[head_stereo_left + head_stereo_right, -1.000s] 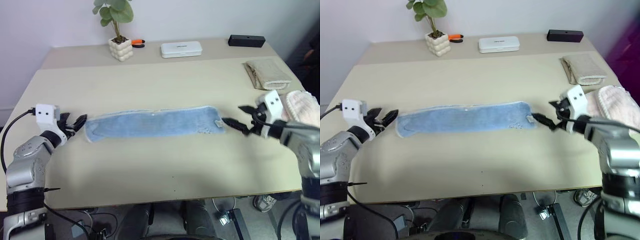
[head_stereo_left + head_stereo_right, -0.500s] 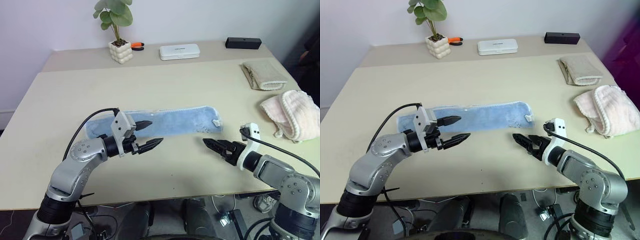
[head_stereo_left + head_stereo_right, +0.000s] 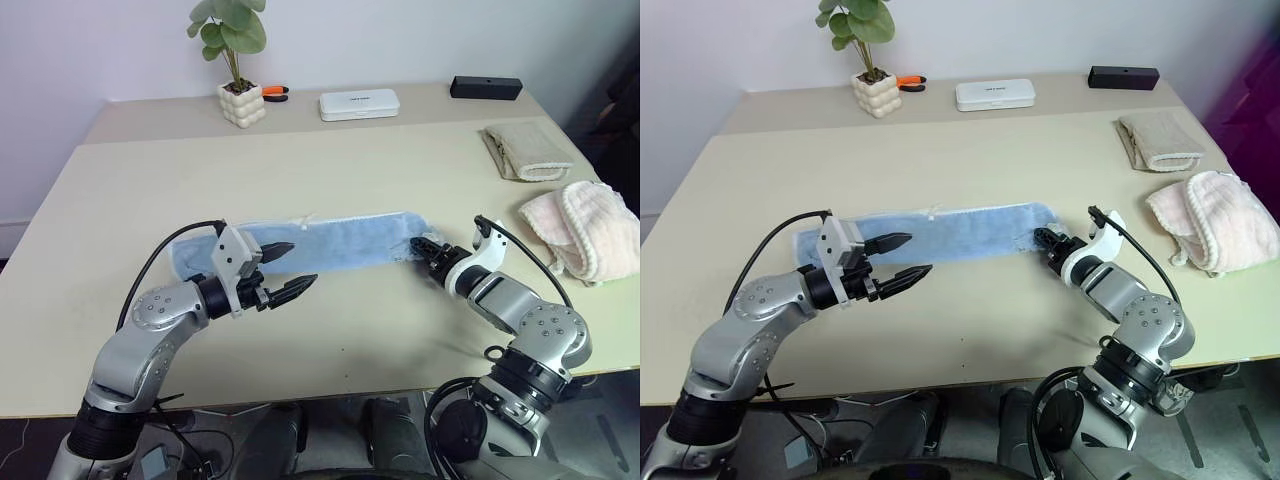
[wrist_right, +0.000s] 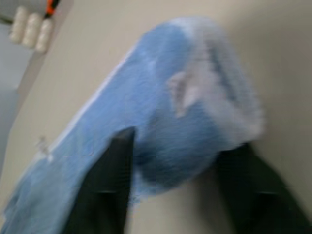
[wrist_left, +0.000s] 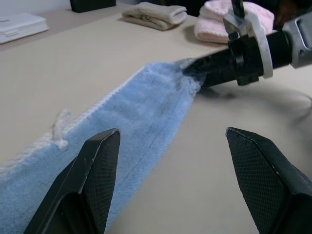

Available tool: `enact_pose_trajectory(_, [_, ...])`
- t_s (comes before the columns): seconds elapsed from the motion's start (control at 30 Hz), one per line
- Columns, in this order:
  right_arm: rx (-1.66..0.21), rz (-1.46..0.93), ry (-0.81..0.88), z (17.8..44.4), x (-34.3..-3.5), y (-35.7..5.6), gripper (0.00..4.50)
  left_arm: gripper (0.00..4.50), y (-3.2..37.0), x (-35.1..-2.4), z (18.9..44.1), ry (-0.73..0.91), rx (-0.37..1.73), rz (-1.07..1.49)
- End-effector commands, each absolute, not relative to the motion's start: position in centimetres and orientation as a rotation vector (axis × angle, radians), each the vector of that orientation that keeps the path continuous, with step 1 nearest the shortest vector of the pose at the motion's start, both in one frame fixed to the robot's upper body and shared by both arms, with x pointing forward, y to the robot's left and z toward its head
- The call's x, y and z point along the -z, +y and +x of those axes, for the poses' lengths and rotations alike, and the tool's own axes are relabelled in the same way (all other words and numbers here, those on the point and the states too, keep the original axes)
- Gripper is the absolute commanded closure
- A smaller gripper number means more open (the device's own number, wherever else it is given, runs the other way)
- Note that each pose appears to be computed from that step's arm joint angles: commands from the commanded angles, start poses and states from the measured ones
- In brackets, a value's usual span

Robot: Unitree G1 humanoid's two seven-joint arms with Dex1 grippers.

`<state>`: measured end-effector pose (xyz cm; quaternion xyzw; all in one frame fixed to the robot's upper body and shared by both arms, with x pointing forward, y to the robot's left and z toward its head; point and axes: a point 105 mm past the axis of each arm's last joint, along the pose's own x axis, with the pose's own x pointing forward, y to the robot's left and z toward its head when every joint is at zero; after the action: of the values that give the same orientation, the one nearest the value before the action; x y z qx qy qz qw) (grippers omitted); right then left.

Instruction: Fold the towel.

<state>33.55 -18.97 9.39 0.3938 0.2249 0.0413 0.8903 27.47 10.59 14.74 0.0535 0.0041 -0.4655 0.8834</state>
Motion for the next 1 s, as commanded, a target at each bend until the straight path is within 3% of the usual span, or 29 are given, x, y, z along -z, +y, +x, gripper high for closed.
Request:
enact_pose_trajectory(0.03, [-0.026, 0.827, 0.428, 33.8, -9.8, -20.0, 4.48, 0.97, 10.5, -15.8, 27.1, -0.043, 0.975, 0.118])
enact_pose_trajectory(0.23, [0.015, 0.751, 0.301, 33.2, -12.7, -23.4, 4.48, 0.97, 11.0, -16.0, 27.7, -0.056, 0.950, 0.125])
enact_pose_trajectory(0.47, [-0.102, 0.363, 0.234, 32.5, -17.4, -25.0, 4.48, 0.97, 12.0, -16.5, 29.2, -0.077, 0.913, 0.141])
enact_pose_trajectory(0.57, [-0.178, 0.217, 0.228, 32.6, -18.0, -23.9, 4.48, 0.97, 12.0, -16.6, 29.4, -0.081, 0.914, 0.150])
enact_pose_trajectory(0.67, [-0.413, -0.088, 0.193, 32.1, -18.8, -19.3, 4.48, 0.97, 12.0, -16.7, 29.5, -0.083, 0.908, 0.153])
enact_pose_trajectory(0.83, [-0.664, -0.360, 0.190, 30.9, -17.1, -14.5, 4.48, 0.97, 12.3, -16.6, 29.3, -0.076, 0.893, 0.156])
enact_pose_trajectory(1.0, [-0.734, -0.443, 0.227, 31.2, -14.9, -12.4, 4.48, 0.97, 12.2, -16.5, 29.0, -0.072, 0.883, 0.158])
